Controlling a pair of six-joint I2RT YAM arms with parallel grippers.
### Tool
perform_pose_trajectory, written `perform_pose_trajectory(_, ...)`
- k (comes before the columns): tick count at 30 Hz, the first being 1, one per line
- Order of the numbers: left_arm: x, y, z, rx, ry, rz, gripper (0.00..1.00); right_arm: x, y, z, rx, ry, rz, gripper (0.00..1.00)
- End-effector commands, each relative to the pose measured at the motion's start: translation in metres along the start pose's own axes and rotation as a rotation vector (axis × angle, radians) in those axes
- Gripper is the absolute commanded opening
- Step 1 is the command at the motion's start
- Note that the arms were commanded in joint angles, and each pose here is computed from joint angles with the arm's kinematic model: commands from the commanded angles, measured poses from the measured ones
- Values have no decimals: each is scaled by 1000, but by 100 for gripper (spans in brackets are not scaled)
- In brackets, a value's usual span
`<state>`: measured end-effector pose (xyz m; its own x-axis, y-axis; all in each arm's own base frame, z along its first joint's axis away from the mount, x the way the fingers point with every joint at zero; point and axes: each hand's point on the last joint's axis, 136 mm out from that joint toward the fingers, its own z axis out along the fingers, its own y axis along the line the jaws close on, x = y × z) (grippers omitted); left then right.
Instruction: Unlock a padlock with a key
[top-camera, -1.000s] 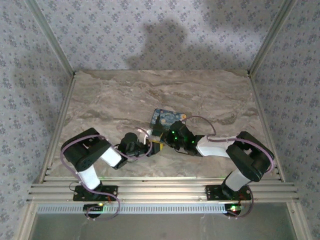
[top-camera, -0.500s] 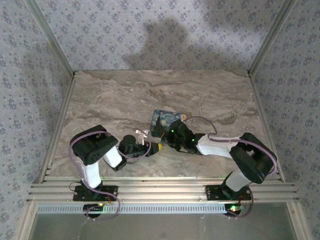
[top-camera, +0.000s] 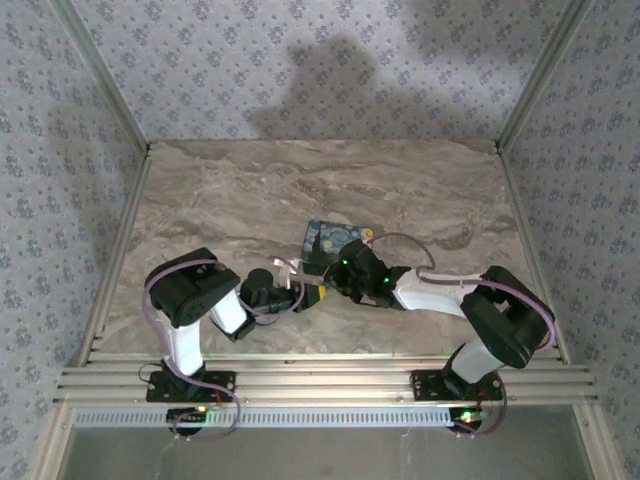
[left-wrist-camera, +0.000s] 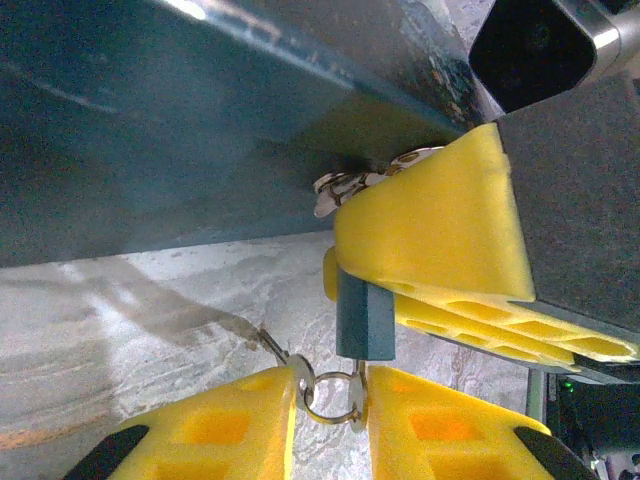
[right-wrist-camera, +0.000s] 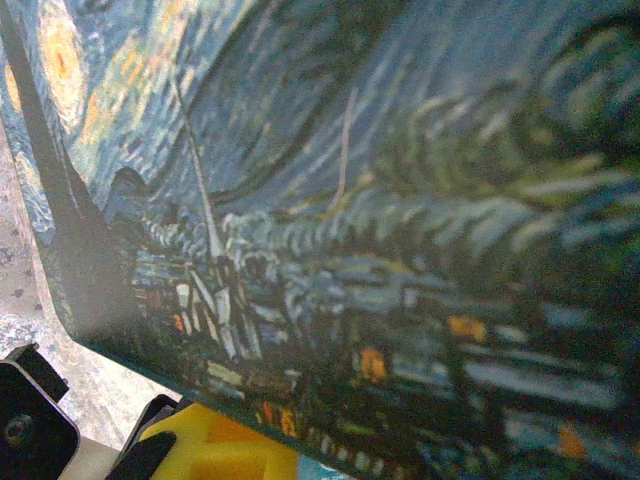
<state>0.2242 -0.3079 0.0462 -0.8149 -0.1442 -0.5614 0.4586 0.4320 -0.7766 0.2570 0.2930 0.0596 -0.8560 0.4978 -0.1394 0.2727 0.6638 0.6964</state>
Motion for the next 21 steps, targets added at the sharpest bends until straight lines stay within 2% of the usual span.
perform_pose_trajectory(1,-7,-7,3,40,-18,23,26,-1,8,-4,-5,-12,18,0)
perform_pose_trajectory(3,-7,-8,3,43,-16,25,21,-1,9,-4,-11,-12,20,0)
perform_pose_trajectory(7,-6,-8,3,42,-14,35,0,-1,11,-4,-18,-13,32,0)
perform_pose_trajectory(11,-3,-3,1,10,-14,85,0,-2,16,-4,-35,-19,55,0)
perform_pose_trajectory(14,3,4,-2,-57,-8,173,0,-1,19,-5,-38,-23,63,0)
perform_pose_trajectory(18,11,14,-3,-237,25,390,0,4,17,-7,-25,-10,70,0)
perform_pose_trajectory(21,12,17,-7,-395,51,606,0,10,17,-9,-16,17,74,0)
